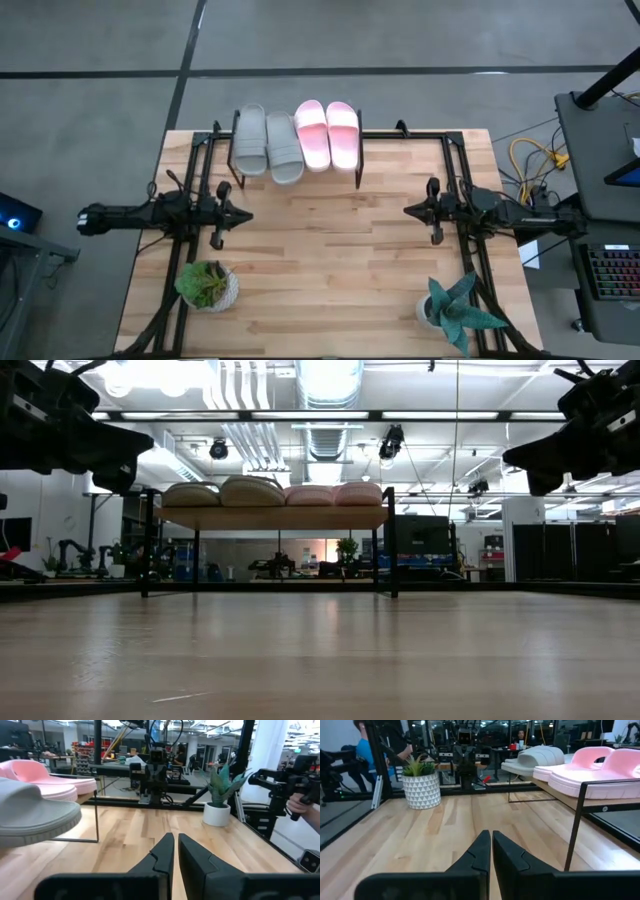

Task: Pick and place slides into the shelf
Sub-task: Return to Home Position

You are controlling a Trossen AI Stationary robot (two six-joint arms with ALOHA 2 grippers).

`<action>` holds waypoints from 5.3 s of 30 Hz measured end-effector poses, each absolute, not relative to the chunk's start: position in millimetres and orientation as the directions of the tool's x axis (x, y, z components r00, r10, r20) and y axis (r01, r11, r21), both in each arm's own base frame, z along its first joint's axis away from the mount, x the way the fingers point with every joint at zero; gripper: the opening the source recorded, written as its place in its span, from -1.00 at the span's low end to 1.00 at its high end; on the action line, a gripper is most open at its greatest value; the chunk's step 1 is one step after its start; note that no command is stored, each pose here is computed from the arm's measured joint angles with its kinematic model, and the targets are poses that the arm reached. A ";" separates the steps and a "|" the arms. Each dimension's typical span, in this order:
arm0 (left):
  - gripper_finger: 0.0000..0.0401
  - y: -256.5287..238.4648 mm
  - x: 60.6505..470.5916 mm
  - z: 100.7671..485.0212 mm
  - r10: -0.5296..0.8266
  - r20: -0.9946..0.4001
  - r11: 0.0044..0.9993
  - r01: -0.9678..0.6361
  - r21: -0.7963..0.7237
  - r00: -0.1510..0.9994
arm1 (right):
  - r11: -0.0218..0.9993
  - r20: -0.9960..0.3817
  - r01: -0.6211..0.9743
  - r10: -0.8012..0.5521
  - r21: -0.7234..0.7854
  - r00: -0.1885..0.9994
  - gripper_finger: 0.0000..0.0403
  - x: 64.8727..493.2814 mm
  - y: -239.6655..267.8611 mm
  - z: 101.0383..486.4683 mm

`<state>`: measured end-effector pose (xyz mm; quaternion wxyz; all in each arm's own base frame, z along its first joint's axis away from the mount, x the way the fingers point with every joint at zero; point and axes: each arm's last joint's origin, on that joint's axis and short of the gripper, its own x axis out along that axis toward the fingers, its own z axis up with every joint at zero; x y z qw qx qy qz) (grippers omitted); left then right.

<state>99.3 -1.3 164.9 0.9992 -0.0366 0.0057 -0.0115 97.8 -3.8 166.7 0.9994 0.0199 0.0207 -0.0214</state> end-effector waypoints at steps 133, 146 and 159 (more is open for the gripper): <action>-1.00 -2.6 102.4 161.4 -0.045 -0.050 0.999 0.045 0.005 0.998 | 0.999 -0.055 0.038 -0.038 -0.001 0.998 -0.96 98.7 -3.7 165.7; -1.00 -2.6 102.4 161.4 -0.045 -0.050 0.999 0.045 0.005 0.998 | 0.999 -0.055 0.038 -0.038 -0.001 0.998 -0.96 98.7 -3.7 165.7; -1.00 -2.7 102.4 161.4 -0.045 -0.050 0.999 0.045 0.005 0.998 | 0.999 -0.055 0.038 -0.038 -0.001 0.998 -0.96 98.7 -3.7 165.7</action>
